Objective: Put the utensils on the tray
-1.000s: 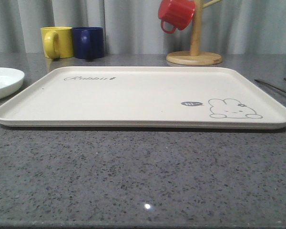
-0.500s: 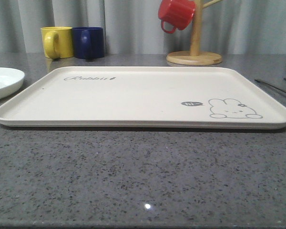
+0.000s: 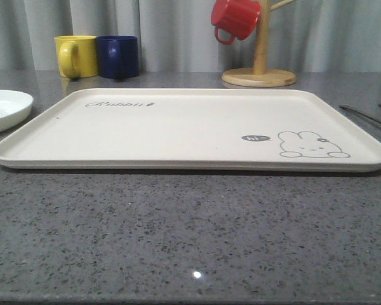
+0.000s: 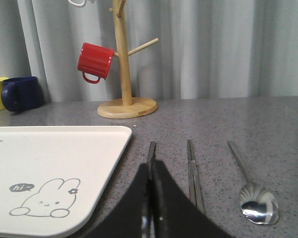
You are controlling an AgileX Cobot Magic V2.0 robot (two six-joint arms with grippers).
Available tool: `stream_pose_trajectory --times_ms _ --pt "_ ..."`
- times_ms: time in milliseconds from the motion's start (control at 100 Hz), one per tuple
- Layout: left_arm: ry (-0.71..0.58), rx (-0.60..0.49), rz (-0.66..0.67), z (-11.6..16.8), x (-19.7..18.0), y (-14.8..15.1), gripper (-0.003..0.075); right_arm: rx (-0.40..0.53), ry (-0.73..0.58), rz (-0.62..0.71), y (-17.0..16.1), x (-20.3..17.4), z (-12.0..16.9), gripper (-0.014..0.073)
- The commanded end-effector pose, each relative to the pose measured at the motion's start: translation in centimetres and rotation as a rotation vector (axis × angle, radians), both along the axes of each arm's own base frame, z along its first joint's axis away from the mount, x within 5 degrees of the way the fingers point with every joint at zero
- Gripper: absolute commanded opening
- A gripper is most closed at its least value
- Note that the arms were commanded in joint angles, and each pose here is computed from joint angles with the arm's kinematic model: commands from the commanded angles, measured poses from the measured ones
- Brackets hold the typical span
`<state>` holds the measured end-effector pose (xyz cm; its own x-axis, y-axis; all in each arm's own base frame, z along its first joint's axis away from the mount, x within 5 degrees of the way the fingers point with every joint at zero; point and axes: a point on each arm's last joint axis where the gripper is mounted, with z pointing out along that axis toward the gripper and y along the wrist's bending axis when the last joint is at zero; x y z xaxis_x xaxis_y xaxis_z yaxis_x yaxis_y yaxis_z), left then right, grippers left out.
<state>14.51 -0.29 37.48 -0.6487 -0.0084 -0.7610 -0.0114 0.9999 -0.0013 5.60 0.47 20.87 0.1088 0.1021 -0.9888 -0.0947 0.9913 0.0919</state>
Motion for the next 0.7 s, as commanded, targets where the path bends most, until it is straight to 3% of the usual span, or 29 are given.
stream_pose_trajectory --times_ms 0,400,690 --pt "-0.079 0.001 -0.003 1.4 2.5 -0.1 0.0485 0.001 -0.121 -0.007 -0.1 -0.4 1.5 -0.0068" --pt "0.125 0.050 0.052 -0.3 14.0 2.2 0.0485 0.001 -0.121 -0.007 -0.1 -0.4 1.5 -0.0068" --pt "0.257 0.012 0.071 -3.3 18.3 5.8 0.0485 0.001 -0.121 -0.007 -0.1 -0.4 1.5 -0.0068"
